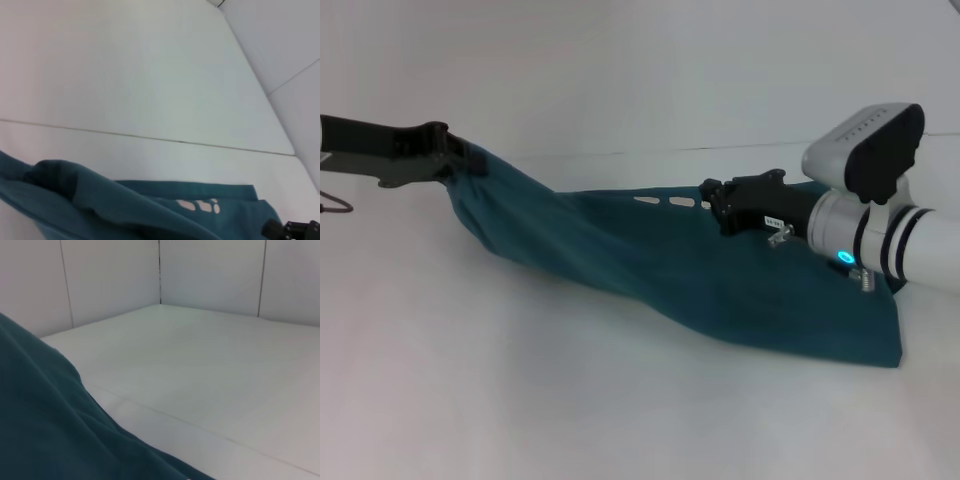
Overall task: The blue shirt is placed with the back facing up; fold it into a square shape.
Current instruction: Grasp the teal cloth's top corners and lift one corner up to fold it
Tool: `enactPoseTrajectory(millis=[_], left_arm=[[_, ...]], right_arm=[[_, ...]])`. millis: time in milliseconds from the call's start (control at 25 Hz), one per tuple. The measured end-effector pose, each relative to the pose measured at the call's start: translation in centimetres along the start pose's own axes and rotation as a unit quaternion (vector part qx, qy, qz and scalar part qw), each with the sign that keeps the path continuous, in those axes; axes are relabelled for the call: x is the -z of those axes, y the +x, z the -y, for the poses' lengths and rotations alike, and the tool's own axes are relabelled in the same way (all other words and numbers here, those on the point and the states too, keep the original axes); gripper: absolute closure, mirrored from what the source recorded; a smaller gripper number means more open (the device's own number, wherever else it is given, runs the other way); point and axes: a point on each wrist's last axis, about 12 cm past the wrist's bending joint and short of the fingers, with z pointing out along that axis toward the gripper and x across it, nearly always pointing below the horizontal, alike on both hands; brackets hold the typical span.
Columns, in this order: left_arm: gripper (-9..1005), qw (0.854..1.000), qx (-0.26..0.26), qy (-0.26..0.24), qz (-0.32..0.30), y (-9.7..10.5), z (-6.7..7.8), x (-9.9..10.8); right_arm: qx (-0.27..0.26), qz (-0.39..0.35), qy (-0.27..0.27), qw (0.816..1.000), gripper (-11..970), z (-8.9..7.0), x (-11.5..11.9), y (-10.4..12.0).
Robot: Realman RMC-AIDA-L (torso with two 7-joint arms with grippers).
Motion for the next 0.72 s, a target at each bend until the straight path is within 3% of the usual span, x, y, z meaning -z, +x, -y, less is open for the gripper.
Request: enactPoseTrajectory(millis=[280, 720], left_arm=[[916, 1.000, -0.006, 0.014, 0.006, -0.7, 0.8, 0.3], [917, 0.999, -0.015, 0.026, 0.010, -1.6, 1.8, 1.2]], right_arm=[[0.026, -0.012, -0.014, 1.000, 960, -0.9, -1.3, -0.5], [0.089, -0.061, -0.085, 0.990, 960, -4.5, -3.5, -0.7]])
